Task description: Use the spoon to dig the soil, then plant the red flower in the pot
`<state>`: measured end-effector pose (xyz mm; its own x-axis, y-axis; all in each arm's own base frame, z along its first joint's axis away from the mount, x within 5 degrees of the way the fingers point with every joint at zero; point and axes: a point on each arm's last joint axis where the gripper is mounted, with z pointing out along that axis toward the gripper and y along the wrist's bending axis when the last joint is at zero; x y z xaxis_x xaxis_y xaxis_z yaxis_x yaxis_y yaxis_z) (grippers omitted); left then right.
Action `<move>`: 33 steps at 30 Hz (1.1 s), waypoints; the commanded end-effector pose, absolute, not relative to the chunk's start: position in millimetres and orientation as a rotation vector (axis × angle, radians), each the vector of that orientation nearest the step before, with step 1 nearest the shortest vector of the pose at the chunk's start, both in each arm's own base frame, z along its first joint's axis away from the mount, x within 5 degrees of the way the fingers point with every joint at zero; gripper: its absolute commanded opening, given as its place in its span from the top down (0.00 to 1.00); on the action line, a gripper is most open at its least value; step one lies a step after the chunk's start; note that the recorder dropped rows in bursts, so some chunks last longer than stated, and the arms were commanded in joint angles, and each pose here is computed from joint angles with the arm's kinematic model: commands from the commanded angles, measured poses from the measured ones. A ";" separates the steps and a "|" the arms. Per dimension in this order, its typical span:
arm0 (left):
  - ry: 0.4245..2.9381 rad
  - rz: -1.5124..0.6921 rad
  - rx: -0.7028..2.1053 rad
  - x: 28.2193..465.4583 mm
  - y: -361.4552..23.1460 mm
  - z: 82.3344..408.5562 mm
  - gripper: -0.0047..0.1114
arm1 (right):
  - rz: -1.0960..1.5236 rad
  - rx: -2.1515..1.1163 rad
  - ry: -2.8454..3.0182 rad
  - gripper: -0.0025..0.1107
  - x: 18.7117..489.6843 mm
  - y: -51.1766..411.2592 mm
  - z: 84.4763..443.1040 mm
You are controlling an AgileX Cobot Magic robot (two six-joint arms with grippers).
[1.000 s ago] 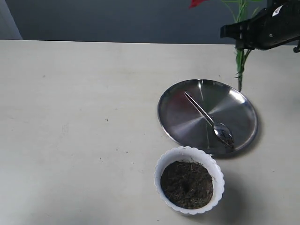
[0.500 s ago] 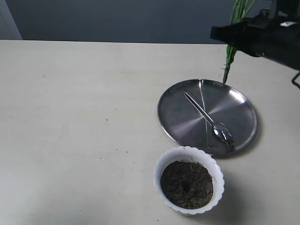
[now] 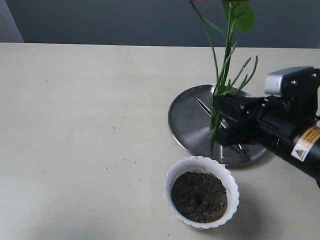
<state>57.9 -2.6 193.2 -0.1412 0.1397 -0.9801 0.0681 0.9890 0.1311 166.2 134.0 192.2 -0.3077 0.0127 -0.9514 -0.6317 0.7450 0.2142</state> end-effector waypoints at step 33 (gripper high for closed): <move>1.704 0.062 0.150 57.5 -2.4 193.4 0.96 | 0.864 -0.672 1.548 0.98 125.4 130.7 195.4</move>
